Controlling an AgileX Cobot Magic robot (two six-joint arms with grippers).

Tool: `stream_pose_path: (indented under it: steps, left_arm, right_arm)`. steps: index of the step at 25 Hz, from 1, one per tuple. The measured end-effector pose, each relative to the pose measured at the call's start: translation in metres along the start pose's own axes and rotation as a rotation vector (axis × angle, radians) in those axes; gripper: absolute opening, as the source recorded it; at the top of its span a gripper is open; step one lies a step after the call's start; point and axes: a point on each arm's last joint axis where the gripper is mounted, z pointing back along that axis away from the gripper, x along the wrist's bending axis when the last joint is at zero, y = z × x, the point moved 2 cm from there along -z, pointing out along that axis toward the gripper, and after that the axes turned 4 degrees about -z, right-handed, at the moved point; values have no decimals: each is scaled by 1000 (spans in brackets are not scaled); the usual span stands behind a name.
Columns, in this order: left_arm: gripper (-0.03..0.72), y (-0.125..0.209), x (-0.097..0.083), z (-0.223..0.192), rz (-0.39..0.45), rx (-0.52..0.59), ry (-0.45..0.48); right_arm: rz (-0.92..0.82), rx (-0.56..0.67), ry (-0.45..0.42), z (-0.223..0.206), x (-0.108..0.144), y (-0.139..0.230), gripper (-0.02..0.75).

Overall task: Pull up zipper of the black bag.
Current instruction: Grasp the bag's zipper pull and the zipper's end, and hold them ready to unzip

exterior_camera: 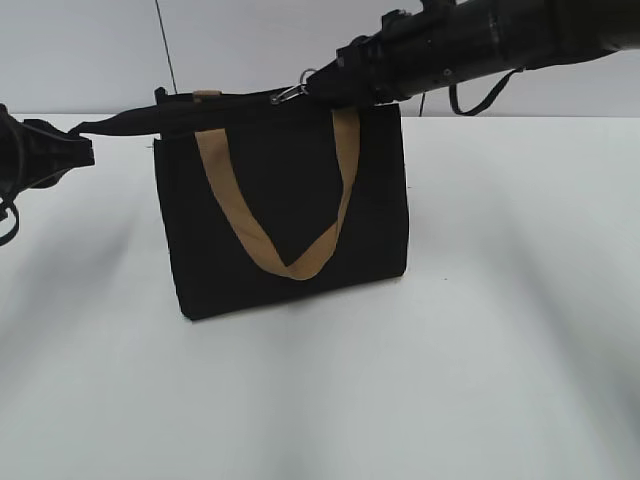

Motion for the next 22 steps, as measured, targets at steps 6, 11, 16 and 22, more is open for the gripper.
stream_pose_path:
  steps: [6,11,16,22]
  left_arm:
    - [20,0,0,0,2,0,0]
    - [20,0,0,0,0,0,-1]
    - [20,0,0,0,-3,0,1]
    - [20,0,0,0,-3,0,1]
  right_arm:
    - [9,20,76,27,-22,-6,-15]
    - [15,50,99,33,-30,-3,-15]
    - [35,79,100,33,-30,0,-15]
    - [24,83,104,33,-31,1,-15]
